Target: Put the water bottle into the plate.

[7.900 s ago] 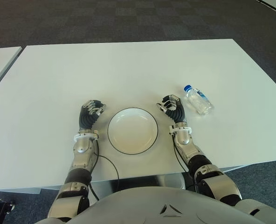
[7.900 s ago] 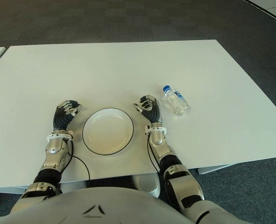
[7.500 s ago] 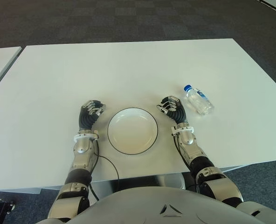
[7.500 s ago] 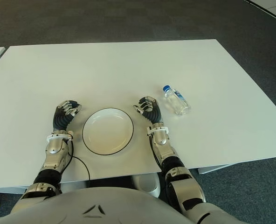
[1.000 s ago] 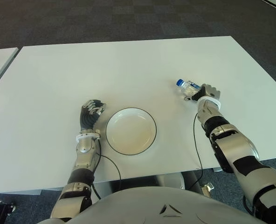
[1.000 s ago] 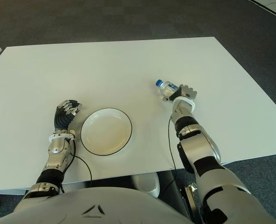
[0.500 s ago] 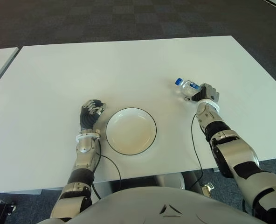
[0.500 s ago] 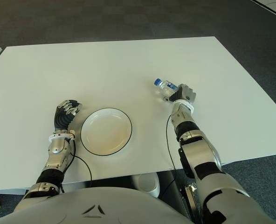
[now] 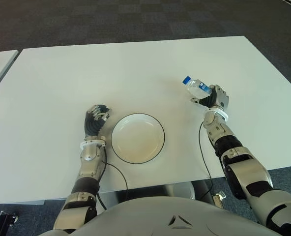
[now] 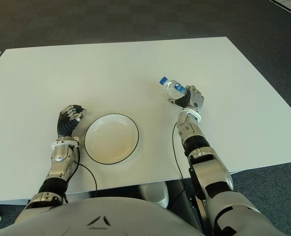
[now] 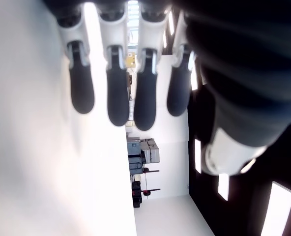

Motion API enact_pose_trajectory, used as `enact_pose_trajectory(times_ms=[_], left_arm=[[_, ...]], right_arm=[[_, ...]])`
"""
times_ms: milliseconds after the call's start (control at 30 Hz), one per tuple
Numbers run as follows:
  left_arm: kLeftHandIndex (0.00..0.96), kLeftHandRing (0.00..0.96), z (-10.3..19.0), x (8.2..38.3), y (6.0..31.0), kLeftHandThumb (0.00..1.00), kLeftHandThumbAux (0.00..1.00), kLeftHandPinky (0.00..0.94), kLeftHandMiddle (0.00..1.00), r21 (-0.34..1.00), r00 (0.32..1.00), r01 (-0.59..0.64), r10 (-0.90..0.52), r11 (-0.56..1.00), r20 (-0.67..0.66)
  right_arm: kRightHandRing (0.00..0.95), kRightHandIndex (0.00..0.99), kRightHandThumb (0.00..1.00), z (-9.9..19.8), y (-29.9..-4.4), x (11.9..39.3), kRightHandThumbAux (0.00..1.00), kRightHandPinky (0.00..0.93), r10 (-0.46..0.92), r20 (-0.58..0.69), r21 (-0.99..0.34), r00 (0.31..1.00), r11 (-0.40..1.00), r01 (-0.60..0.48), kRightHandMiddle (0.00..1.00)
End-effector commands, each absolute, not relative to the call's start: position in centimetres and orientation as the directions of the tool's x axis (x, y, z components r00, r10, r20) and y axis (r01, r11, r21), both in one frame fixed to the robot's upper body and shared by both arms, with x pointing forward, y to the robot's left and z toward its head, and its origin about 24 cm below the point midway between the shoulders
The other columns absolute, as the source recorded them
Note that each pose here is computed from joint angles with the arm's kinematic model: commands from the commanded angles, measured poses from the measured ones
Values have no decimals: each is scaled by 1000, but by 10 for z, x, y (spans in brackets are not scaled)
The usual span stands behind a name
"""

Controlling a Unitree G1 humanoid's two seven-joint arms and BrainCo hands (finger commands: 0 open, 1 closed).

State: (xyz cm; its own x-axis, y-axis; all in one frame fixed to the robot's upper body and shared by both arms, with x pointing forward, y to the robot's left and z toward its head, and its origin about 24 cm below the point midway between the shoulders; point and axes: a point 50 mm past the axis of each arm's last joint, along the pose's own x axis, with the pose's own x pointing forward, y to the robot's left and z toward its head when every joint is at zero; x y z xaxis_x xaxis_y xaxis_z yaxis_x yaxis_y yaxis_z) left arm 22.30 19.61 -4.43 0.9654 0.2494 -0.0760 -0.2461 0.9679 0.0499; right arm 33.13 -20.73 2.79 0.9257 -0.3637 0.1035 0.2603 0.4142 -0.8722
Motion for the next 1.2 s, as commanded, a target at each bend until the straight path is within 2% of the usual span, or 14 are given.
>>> enact_pose_trajectory(times_ms=[33,433,667,833,1200], left_arm=[[429,452,-75,196,187,704,714,454,474,35,934,-251,251,967,-255],[428,452,-75,197,186,703,715,455,472,40,933,-248,249,968,-258],[429,458,-76,197,187,701,716,451,476,54,935,-241,247,969,-254],[429,456,-76,197,188,701,715,449,474,52,936,-238,243,970,-255],[429,450,-76,198,188,701,715,455,468,56,936,-241,247,969,-251]], right_arm=[[835,434,713,55,-194,329,719,863,-312,226,-816,923,457,354,820],[861,441,711,84,-175,315,720,877,-229,322,-755,919,524,395,847],[877,440,709,101,-153,297,721,879,-93,426,-709,900,583,396,868],[882,440,709,114,-128,287,723,877,16,470,-705,882,608,365,876],[885,439,711,112,-95,275,722,877,223,463,-747,858,620,241,883]])
